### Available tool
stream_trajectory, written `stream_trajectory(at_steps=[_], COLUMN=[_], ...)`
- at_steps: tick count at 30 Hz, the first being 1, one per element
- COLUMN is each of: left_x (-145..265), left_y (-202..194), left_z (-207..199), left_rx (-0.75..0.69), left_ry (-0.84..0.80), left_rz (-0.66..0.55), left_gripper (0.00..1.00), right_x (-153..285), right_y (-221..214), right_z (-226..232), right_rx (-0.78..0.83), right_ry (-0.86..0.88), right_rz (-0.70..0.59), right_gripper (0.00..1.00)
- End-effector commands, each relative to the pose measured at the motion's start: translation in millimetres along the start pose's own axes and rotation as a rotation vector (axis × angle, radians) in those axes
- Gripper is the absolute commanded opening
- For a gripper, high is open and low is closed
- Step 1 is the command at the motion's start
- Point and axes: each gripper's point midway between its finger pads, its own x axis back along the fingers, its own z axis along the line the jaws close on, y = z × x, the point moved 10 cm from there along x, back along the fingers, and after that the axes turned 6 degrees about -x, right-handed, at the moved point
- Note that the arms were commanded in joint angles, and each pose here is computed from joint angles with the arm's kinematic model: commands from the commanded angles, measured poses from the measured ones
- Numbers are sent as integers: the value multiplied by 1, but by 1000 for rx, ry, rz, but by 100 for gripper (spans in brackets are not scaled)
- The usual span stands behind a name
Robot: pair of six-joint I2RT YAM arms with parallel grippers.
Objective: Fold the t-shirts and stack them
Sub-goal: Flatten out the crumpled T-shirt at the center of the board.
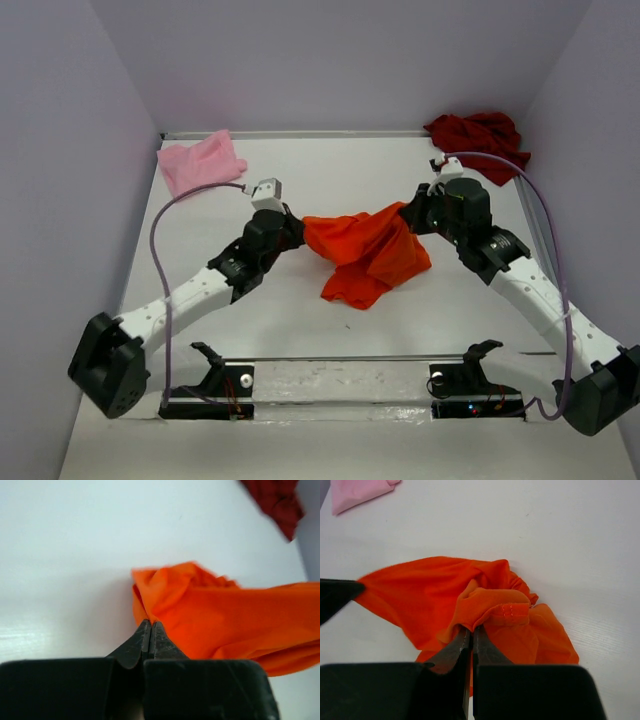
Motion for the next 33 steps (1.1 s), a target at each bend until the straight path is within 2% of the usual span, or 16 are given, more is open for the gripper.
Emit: stream_trajectory(at_steps=[1, 5, 8, 12, 20, 24, 27, 31, 33], left_x=[58, 113, 135, 174, 235, 263, 278, 292, 293], left_y=[74, 106, 115, 137, 181, 206, 221, 234, 236], left_z=[-14, -17, -10, -4, -4, -9, -16, -22, -22], left_rx=[-34, -66, -81, -85, -79, -81, -84, -82, -85], left_ry=[-16, -137, -105, -110, -111, -142, -187, -224, -218], left_rz=[-212, -350, -387, -499, -640, -713, -746, -762, -764], left_gripper=[0, 0, 0, 0, 0, 0, 0, 0, 0], right_x=[18, 35, 54, 82, 126, 141, 152, 163, 161], right_y=[18, 24, 31, 45, 68, 78, 81, 84, 83], right_z=[4, 6, 8, 13, 23, 29, 39, 47, 47], right_rx=[13, 10, 23, 30, 60, 88, 114, 132, 132], right_ry=[26, 35, 64, 91, 148, 194, 302, 378, 364], right_rz=[-105, -160, -224, -315, -417, -434, -426, -396, -368], right_gripper=[0, 0, 0, 0, 0, 0, 0, 0, 0])
